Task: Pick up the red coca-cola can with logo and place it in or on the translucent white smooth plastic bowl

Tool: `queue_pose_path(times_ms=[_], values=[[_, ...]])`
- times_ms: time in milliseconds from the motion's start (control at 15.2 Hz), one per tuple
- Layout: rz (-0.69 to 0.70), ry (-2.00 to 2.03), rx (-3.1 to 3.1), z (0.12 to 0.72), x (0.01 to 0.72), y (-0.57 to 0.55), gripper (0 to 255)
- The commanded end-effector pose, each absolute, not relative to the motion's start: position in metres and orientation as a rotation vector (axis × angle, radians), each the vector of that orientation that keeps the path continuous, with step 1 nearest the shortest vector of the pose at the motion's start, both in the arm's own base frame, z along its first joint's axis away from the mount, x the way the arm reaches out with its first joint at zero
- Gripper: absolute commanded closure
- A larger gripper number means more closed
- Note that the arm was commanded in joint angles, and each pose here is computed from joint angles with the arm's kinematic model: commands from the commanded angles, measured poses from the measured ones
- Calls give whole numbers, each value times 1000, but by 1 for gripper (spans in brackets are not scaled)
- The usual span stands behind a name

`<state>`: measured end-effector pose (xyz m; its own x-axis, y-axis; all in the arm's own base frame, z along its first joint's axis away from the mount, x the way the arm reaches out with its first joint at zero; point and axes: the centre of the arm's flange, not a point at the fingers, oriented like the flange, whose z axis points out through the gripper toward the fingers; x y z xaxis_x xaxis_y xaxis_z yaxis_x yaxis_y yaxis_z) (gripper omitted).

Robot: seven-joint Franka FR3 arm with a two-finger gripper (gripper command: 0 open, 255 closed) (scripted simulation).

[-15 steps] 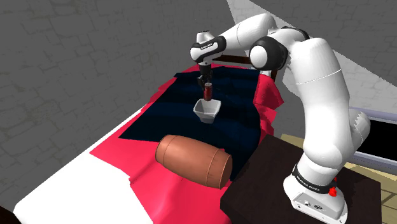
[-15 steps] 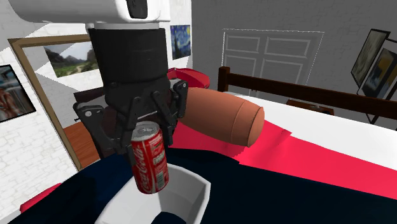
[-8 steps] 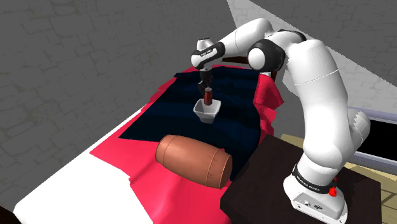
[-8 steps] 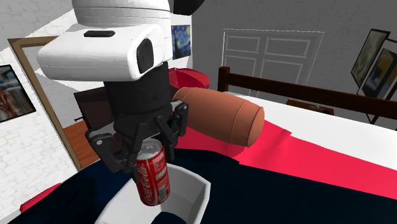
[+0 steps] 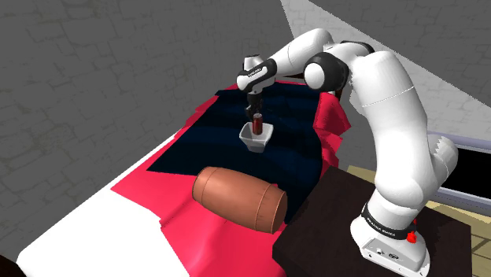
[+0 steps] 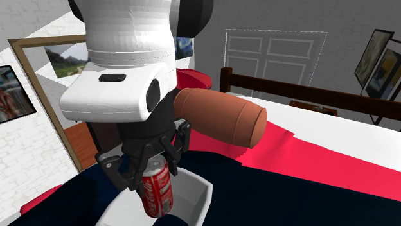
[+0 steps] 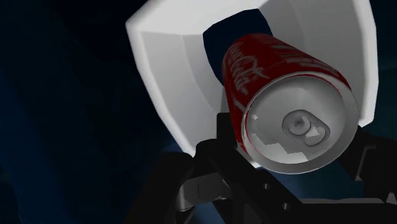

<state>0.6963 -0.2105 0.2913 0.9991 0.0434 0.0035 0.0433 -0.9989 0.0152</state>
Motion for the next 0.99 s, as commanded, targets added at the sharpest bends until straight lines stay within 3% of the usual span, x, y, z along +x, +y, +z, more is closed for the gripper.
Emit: queue_pose_path(times_ms=[0, 264, 330, 660, 924], values=[[7, 68, 3125, 290, 696, -210, 255], [7, 68, 3125, 290, 696, -210, 255], [7, 68, 3125, 290, 696, -210, 0], [7, 68, 3125, 290, 696, -210, 0], [7, 68, 3125, 340, 696, -210, 0]])
